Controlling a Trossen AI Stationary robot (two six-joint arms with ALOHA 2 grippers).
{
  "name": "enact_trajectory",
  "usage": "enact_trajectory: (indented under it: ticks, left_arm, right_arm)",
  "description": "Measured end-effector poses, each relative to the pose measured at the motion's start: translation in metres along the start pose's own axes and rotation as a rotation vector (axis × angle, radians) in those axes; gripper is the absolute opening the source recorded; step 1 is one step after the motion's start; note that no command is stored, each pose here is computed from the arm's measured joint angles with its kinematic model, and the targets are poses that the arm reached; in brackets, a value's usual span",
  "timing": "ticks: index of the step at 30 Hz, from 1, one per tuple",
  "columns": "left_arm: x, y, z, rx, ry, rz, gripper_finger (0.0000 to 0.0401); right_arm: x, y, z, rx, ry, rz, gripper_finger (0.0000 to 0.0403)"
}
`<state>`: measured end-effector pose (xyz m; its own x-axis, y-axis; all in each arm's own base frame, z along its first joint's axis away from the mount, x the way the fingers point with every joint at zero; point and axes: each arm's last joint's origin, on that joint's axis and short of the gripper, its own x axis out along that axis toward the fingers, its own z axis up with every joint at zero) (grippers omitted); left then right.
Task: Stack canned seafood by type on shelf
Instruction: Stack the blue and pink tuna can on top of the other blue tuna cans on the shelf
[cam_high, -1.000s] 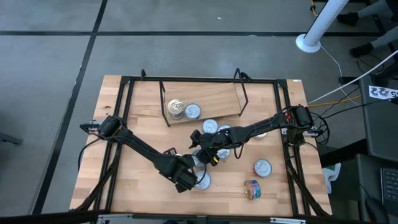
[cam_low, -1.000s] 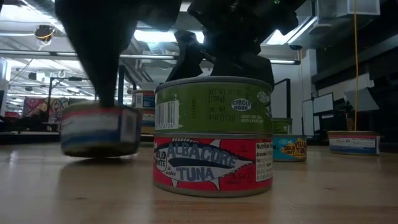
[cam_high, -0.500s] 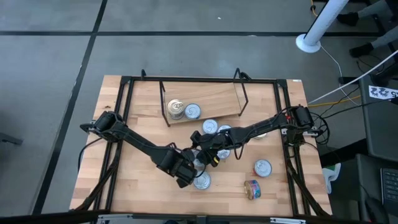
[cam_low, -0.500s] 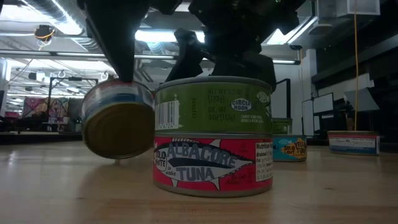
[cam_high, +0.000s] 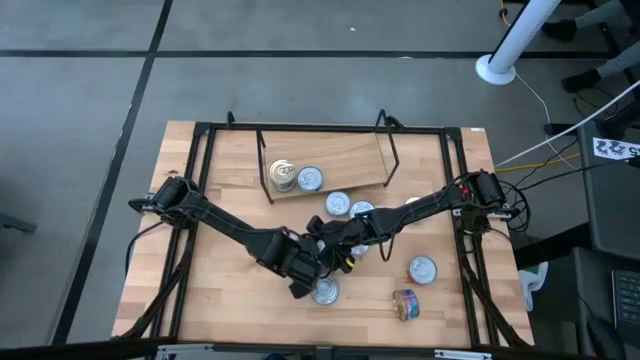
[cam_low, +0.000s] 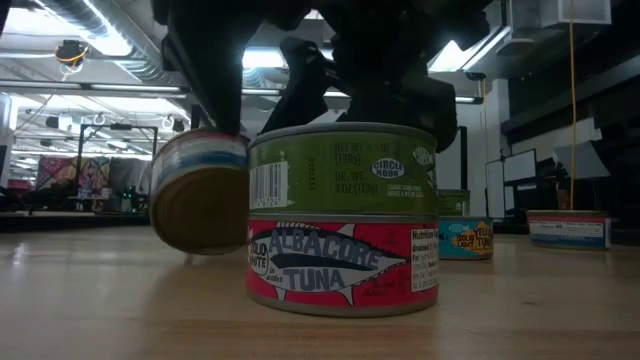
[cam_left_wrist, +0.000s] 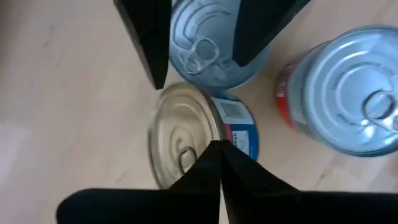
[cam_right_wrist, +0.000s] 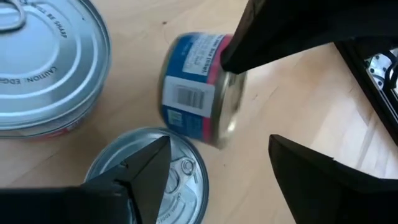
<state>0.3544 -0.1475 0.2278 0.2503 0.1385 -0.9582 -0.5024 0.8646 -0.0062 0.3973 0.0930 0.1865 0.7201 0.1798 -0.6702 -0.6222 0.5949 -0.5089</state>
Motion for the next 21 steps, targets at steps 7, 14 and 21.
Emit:
enact_trajectory:
  ticks: [7,14,21]
  left_arm:
    - [0.000,-0.001,0.000,0.015,0.011,-0.017,0.0000]
    - [0.001,0.004,0.002,0.030,0.030,0.012,0.0000]
    - [0.003,0.011,0.009,0.026,0.040,0.013,0.0000]
  right_arm:
    - [0.000,0.000,0.000,0.002,0.000,0.001,0.0271]
    - [0.000,0.000,0.000,0.002,0.000,0.000,0.0271]
    - [0.000,0.000,0.000,0.003,0.001,-0.001,0.0271]
